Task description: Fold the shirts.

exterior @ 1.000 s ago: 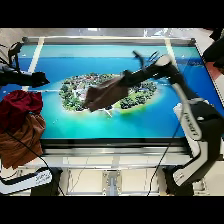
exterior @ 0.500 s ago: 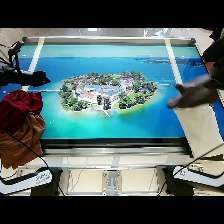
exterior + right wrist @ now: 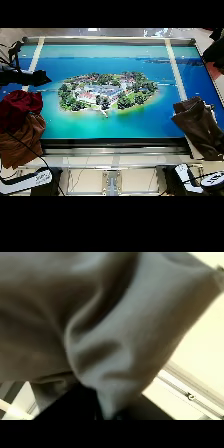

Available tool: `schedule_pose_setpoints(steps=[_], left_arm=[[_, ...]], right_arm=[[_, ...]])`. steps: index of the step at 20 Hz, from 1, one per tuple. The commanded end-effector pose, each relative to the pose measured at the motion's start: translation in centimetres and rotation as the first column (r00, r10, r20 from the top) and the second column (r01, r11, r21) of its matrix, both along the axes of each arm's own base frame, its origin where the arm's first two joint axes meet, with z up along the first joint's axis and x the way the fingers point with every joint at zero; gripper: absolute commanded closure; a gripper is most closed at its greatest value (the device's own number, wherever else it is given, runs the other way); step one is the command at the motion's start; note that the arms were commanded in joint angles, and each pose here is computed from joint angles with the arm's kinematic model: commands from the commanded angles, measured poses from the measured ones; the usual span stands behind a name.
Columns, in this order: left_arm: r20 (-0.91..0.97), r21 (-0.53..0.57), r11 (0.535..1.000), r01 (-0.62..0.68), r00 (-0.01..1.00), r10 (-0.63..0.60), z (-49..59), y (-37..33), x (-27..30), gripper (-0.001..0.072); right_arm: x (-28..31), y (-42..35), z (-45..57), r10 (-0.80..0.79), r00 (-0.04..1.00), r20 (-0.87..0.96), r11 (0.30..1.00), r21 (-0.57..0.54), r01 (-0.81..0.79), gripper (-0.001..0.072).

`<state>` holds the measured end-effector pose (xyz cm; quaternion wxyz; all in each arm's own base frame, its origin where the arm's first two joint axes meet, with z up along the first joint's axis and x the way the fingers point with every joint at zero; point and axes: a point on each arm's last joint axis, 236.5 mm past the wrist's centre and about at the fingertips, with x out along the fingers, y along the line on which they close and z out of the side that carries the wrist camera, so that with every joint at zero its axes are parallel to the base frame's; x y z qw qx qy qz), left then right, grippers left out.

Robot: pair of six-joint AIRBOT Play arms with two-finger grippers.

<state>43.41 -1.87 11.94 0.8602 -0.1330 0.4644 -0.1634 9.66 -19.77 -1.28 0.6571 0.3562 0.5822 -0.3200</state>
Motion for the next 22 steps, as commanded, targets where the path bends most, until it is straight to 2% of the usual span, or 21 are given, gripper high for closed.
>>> schedule_pose_setpoints(steps=[1, 2, 3, 5, 7, 9, 10, 12, 14, 15, 16, 17, 19, 22], left_arm=[[0.003, -0.019, 1.0, 0.001, 1.0, -0.001, 0.2, -0.3, 0.0, 0.0694], [0.006, -0.03, 1.0, 0.002, 1.0, -0.002, 0.3, -0.5, 0.1, 0.0694], [0.008, -0.038, 0.999, 0.003, 1.0, -0.003, 0.4, -0.7, 0.1, 0.0694], [0.014, -0.064, 0.998, 0.006, 1.0, -0.006, 0.8, -1.2, 0.2, 0.0694], [0.02, -0.088, 0.996, 0.01, 1.0, -0.008, 1.1, -1.6, 0.2, 0.0694], [0.02, -0.088, 0.996, 0.01, 1.0, -0.008, 1.1, -1.6, 0.2, 0.0694], [0.02, -0.088, 0.996, 0.01, 1.0, -0.009, 1.1, -1.6, 0.2, 0.0694], [0.017, -0.089, 0.996, 0.011, 1.0, -0.009, 1.1, -1.6, 0.2, 0.0694], [0.016, -0.089, 0.996, 0.011, 1.0, -0.01, 1.1, -1.6, 0.2, 0.0694], [0.015, -0.09, 0.996, 0.009, 1.0, -0.008, 1.1, -1.6, 0.2, 0.0694], [0.001, -0.103, 0.995, -0.007, 1.0, 0.007, 1.1, -1.7, 0.1, 0.0694], [-0.025, -0.121, 0.992, -0.027, 0.999, 0.024, 1.0, -1.8, -0.1, 0.0693], [-0.073, -0.143, 0.989, -0.036, 0.997, 0.025, 0.7, -2.1, -0.9, 0.0694], [-0.097, -0.148, 0.989, -0.029, 0.995, 0.014, 0.5, -2.4, -1.5, 0.0694]], right_arm=[[-2.0, -0.6, -2.4, -0.142, 0.988, 0.057, 0.989, -0.027, 0.144, 0.0358], [-0.7, -1.3, -1.0, -0.152, 0.982, 0.114, 0.987, -0.036, 0.157, 0.0171], [1.5, -1.9, 1.1, -0.163, 0.965, 0.206, 0.984, -0.034, 0.173, 0.0156], [6.4, -3.0, 6.7, -0.196, 0.881, 0.43, 0.975, -0.012, 0.223, 0.0159], [11.9, -3.2, 14.6, -0.209, 0.7, 0.682, 0.971, 0.058, 0.233, 0.0158], [16.5, -0.1, 22.4, -0.11, 0.509, 0.854, 0.993, 0.08, 0.082, 0.0159], [17.9, 2.1, 24.7, -0.033, 0.465, 0.885, 0.999, 0.042, -0.01, 0.016], [20.0, 7.5, 26.4, 0.109, 0.443, 0.89, 0.982, -0.026, -0.189, 0.016], [21.7, 14.2, 25.9, 0.254, 0.416, 0.873, 0.912, -0.073, -0.404, 0.0166], [22.1, 17.5, 25.3, 0.338, 0.392, 0.856, 0.854, -0.104, -0.509, 0.0325], [22.2, 20.6, 24.5, 0.43, 0.353, 0.831, 0.782, -0.148, -0.605, 0.0601], [22.2, 23.5, 23.7, 0.526, 0.299, 0.797, 0.702, -0.208, -0.682, 0.0699], [22.2, 27.3, 22.0, 0.679, 0.193, 0.708, 0.554, -0.323, -0.767, 0.0697], [22.0, 30.1, 19.8, 0.797, 0.115, 0.593, 0.414, -0.399, -0.818, 0.0697]])
